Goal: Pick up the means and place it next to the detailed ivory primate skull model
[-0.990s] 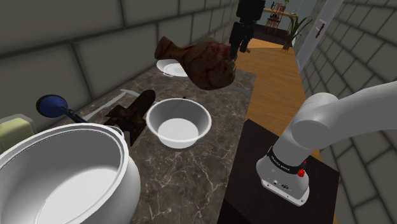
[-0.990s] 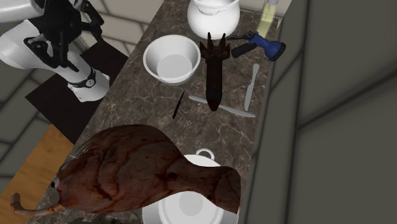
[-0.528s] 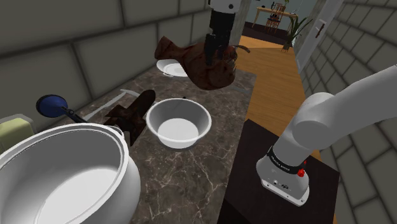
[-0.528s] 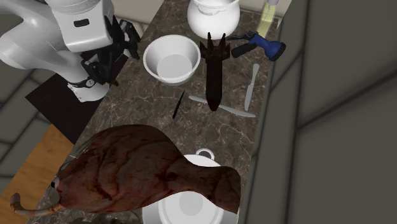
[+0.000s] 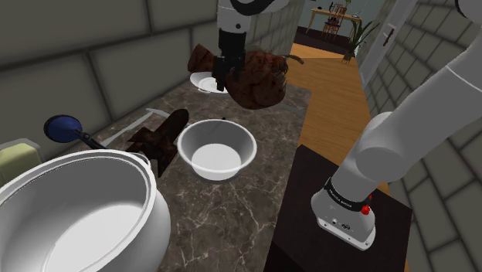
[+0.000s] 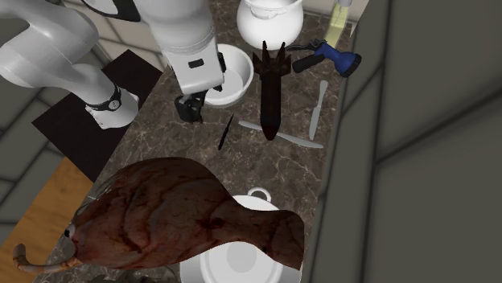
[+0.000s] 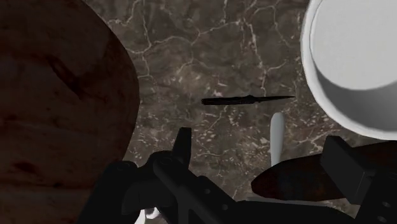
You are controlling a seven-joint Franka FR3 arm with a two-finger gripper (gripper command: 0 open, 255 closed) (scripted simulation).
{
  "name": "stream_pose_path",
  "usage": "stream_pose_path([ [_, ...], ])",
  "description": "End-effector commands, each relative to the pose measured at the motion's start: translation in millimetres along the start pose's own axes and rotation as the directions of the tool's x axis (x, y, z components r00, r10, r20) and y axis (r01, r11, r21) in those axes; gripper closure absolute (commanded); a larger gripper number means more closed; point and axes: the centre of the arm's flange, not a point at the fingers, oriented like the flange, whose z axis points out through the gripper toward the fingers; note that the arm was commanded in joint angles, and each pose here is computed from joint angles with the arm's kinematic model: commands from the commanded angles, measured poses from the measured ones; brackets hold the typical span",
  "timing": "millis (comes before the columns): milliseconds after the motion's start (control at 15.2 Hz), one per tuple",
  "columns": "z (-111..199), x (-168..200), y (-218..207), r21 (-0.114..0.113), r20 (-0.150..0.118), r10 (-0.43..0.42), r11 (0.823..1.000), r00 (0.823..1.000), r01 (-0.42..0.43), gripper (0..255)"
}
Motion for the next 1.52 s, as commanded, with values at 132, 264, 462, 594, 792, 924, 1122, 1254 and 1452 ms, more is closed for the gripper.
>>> stream_pose_path([
  [132,25.8,43.3,-14.8,-0.001,-0.002,-0.024,1.000,1.000,0.024,0],
  [264,38.6,64.7,-23.5,-0.001,-0.002,-0.036,0.999,0.999,0.036,0],
  [462,57.8,96.6,-37.0,-0.002,-0.002,-0.054,0.999,0.999,0.054,0],
  [594,70.6,117.7,-46.4,-0.003,-0.003,-0.066,0.998,0.998,0.066,0],
  [792,89.8,149.1,-60.8,-0.004,-0.003,-0.084,0.996,0.996,0.084,0],
  [924,102.5,169.9,-70.8,-0.005,-0.003,-0.096,0.995,0.995,0.096,0],
  [1122,118.3,195.5,-83.3,-0.005,-0.004,-0.110,0.994,0.994,0.110,0],
  [1254,128.9,195.5,-83.3,-0.005,-0.004,-0.110,0.994,0.994,0.110,0],
  [1452,144.7,195.6,-83.2,-0.005,-0.004,-0.110,0.994,0.994,0.110,0],
])
